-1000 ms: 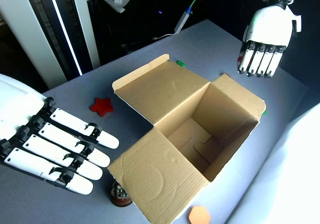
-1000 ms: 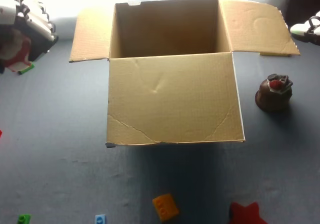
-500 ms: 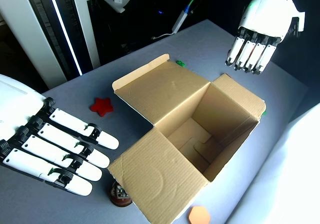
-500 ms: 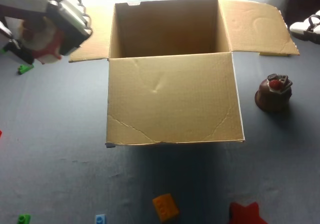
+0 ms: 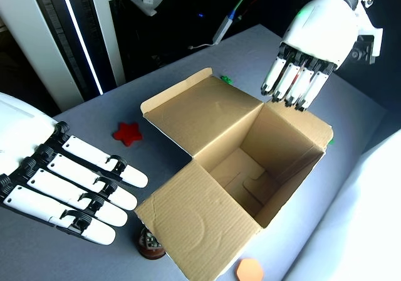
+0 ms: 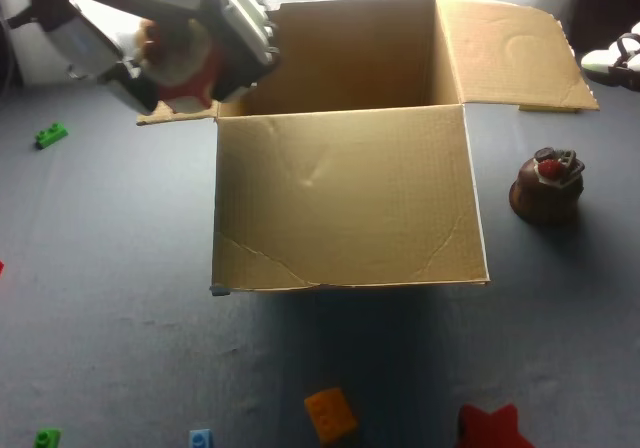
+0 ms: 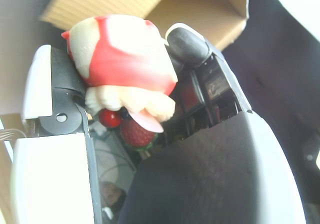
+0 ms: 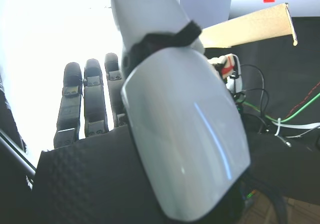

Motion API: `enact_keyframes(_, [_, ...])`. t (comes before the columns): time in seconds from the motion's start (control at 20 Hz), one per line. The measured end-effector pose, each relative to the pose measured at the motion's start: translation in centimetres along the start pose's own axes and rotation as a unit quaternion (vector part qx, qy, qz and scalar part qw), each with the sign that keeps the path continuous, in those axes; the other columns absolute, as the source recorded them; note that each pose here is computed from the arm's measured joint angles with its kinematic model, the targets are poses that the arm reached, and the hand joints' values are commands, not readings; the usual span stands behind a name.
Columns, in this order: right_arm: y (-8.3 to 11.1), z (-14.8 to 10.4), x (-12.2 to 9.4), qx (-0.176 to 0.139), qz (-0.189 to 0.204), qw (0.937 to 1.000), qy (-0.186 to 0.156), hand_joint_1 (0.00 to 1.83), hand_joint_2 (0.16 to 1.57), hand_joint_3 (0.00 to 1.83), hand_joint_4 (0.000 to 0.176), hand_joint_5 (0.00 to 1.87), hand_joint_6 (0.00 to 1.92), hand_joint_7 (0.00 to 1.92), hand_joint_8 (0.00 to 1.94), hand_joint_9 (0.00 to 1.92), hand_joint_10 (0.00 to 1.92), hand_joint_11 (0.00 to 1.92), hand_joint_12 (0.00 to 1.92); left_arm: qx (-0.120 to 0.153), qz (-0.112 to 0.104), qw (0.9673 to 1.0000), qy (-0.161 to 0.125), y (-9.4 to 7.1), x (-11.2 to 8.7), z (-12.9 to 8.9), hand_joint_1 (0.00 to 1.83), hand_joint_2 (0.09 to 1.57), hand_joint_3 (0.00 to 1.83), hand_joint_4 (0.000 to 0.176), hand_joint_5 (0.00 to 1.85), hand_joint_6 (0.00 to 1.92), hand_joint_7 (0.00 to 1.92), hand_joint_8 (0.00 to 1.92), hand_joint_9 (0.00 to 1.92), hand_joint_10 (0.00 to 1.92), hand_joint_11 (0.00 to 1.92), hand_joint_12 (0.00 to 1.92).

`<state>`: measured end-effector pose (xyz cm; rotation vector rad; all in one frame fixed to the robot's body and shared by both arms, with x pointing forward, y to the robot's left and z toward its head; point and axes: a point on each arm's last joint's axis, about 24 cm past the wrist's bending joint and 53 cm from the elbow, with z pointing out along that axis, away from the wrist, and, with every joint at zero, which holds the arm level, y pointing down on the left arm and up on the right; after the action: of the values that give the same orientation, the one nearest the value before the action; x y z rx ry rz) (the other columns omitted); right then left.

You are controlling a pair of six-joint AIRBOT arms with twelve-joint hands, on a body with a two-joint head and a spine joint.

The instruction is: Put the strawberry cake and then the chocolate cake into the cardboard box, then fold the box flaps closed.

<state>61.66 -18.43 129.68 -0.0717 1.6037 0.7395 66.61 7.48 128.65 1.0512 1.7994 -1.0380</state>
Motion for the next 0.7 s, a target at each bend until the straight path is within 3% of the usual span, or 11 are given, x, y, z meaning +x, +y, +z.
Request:
enact_keyframes(0.2, [0.0, 0.0, 0.0, 0.000, 0.000, 1.0000, 0.000, 1.23, 1.07, 0.00, 0.028, 0.06, 0.00, 0.11, 0.00, 0.10, 0.00, 0.00, 0.32, 0.018, 0.015, 0.9996, 0.016, -1.3, -0.5, 2.2, 1.30, 1.30, 0.00, 0.000, 0.69, 1.37, 0.56, 1.66, 0.59, 1.69, 0.44, 1.79])
enact_keyframes(0.4, [0.0, 0.0, 0.0, 0.000, 0.000, 1.0000, 0.000, 1.23, 1.07, 0.00, 0.028, 0.08, 0.01, 0.10, 0.00, 0.08, 0.00, 0.00, 0.27, 0.029, 0.024, 0.9989, 0.026, -2.1, -1.1, 4.1, 1.30, 1.29, 0.00, 0.000, 0.67, 1.37, 0.59, 1.63, 0.62, 1.68, 0.45, 1.79])
enact_keyframes(0.6, [0.0, 0.0, 0.0, 0.000, 0.000, 1.0000, 0.000, 1.25, 1.07, 0.00, 0.025, 0.07, 0.00, 0.10, 0.00, 0.08, 0.00, 0.00, 0.23, 0.026, 0.015, 0.9988, 0.039, -1.2, -0.6, 5.4, 1.31, 1.28, 0.00, 0.000, 0.69, 1.37, 0.62, 1.59, 0.62, 1.64, 0.48, 1.75])
enact_keyframes(0.7, [0.0, 0.0, 0.0, 0.000, 0.000, 1.0000, 0.000, 1.25, 1.07, 0.00, 0.025, 0.07, 0.00, 0.13, 0.00, 0.10, 0.01, 0.00, 0.32, 0.018, 0.013, 0.9991, 0.037, -0.5, -0.9, 5.7, 1.30, 1.30, 0.00, 0.000, 0.65, 1.39, 0.55, 1.69, 0.61, 1.69, 0.48, 1.78])
